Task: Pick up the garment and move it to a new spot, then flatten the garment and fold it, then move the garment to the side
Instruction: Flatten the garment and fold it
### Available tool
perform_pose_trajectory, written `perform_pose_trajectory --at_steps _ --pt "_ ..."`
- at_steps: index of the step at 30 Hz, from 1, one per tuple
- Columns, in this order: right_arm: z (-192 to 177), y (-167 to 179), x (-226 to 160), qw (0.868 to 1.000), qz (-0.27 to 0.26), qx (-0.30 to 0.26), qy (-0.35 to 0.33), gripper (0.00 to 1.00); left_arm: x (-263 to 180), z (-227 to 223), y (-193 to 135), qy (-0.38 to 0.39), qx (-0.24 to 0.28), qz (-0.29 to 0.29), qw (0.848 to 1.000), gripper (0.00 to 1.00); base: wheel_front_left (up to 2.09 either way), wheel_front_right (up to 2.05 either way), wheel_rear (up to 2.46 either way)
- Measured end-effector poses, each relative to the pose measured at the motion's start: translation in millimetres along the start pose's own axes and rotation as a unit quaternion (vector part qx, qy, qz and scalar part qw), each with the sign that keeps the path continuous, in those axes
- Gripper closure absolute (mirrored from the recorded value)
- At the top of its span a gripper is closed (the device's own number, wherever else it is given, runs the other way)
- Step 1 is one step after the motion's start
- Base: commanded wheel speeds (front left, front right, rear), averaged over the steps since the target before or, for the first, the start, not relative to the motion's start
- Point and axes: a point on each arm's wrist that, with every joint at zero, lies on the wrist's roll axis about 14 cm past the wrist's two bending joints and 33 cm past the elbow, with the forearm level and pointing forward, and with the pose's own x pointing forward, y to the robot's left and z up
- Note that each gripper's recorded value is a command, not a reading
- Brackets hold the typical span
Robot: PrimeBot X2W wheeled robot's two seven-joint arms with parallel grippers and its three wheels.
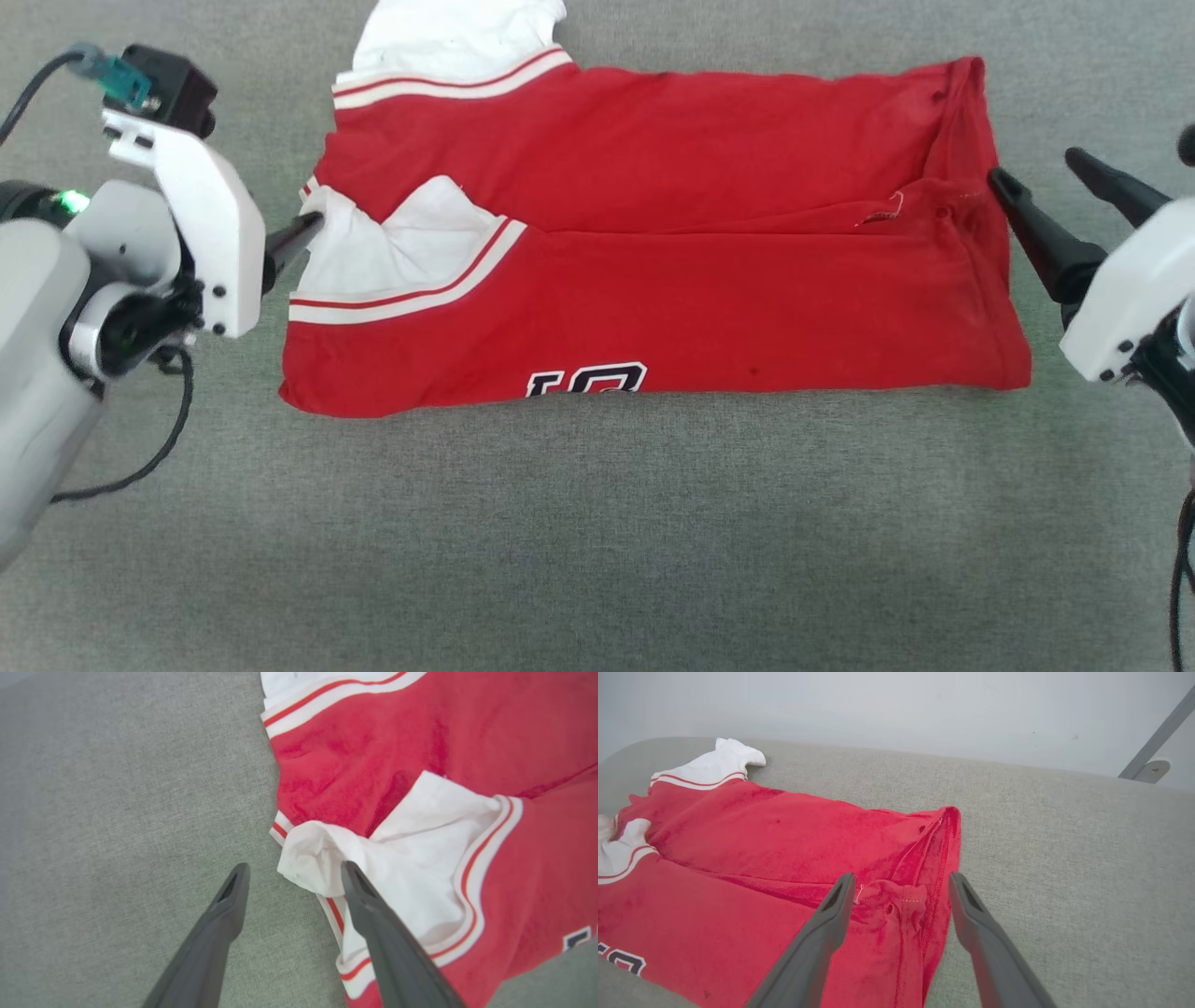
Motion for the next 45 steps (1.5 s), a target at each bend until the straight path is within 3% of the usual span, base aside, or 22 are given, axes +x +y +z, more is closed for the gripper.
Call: perform_pose_trajectory --at_steps 9,13,21,29,30,31,37,45 --pt "41 -9 -49 0.985 -0.055 0.012 -0.165 0.0 -37 -22 -22 0.01 -0.007 0.001 1.0 0.0 0.0 0.0 0.0" --pt "40 -14 -66 0.976 -0.083 0.029 -0.201 0.0 -45 -39 -38 0.032 -0.018 -0.008 0.999 0.0 0.0 0.0 0.0" --pt "10 -21 -81 0.974 -0.11 0.069 -0.184 0.0 -35 -71 -37 0.083 -0.04 0.008 0.996 0.0 0.0 0.0 0.0" --pt "-31 -21 -80 0.982 -0.115 0.099 -0.114 0.0 -6 -94 -30 0.138 -0.081 0.015 0.987 0.0 0.0 0.0 0.0" --pt "-38 -20 -78 0.983 -0.114 0.103 -0.1 0.0 -3 -95 -30 0.144 -0.084 0.013 0.986 0.45 0.0 0.0 0.0" --pt "-45 -18 -77 0.985 -0.111 0.106 -0.085 0.0 0 -95 -30 0.146 -0.084 0.011 0.986 1.0 0.0 0.0 0.0" --pt "-81 -9 -61 0.987 -0.09 0.13 0.008 0.0 10 -94 -33 0.147 -0.088 -0.001 0.985 1.0 0.0 0.0 0.0" --pt "-100 -2 -25 0.985 -0.062 0.115 0.113 0.0 11 -92 -37 0.143 -0.09 -0.01 0.986 1.0 0.0 0.0 0.0"
